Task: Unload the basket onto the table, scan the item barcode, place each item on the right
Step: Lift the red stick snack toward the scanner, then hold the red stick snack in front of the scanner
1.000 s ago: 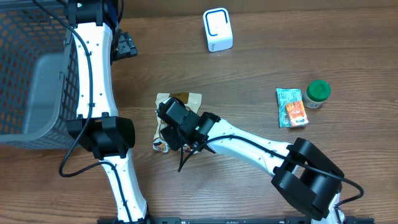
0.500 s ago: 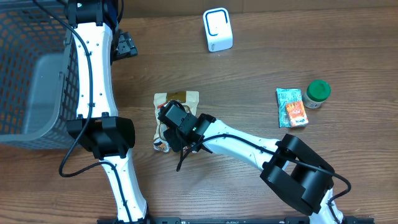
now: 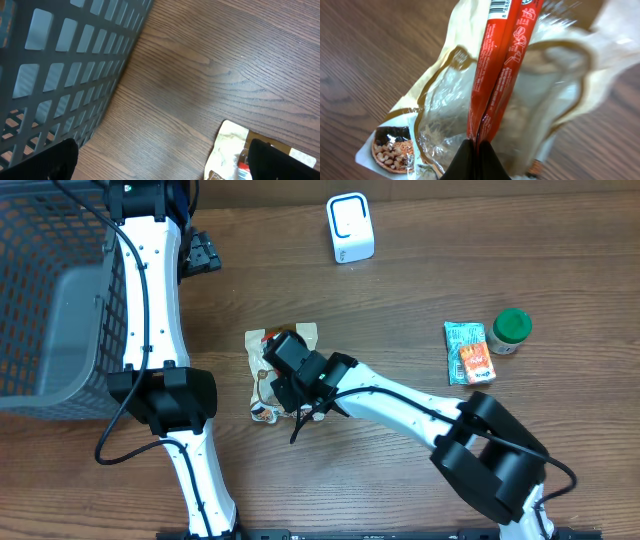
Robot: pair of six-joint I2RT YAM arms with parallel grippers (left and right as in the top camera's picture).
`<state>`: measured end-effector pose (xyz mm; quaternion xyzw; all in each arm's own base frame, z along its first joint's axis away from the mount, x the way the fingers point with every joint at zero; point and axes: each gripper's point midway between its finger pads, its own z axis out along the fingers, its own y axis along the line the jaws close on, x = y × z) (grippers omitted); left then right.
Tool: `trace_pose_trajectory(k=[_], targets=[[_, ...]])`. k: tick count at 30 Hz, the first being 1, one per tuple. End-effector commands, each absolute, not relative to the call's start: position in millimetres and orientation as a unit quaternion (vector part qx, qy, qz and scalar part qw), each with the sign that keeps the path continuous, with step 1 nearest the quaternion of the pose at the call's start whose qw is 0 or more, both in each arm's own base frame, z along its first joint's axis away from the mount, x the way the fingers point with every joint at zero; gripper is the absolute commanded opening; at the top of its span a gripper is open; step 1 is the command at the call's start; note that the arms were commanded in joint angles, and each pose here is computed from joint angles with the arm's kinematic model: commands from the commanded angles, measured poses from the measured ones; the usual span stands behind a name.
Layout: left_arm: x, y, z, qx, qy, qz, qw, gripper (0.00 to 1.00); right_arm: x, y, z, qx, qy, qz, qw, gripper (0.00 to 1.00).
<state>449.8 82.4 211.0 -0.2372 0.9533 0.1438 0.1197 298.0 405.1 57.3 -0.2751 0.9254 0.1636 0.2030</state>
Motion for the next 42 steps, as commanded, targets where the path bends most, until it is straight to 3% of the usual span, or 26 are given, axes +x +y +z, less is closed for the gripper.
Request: trace_pose_trajectory(k=[1,7,15,21,25,33,42], targets=[[449,83,222,-0.238,0.951,0.148,0.133,1.0,317,393,117,-0.252,0.914,0.176,0.266,0.04],[448,83,222,-0.238,0.951,0.148,0.133,1.0,330,372,131,-0.238,0.917,0.167,0.272,0.04],[448,83,222,-0.238,0.951,0.148,0.133,0.99,371,328,140,-0.339,0.888,0.09,0.298,0.03],[448,83,222,-0.238,0.951,0.148,0.133,1.0,429,272,173,-0.397,0.827,-0.133,0.374,0.03],[448,83,222,-0.238,0.951,0.148,0.133,1.0,452,266,196,-0.462,0.76,-0.215,0.402,0.04],[448,83,222,-0.238,0.951,0.148,0.133,1.0,508,239,259,-0.413,0.686,-0.354,0.484,0.03],[448,83,222,-0.238,0.951,0.148,0.133,1.0,549,215,240,-0.364,0.663,-0.443,0.482,0.03]])
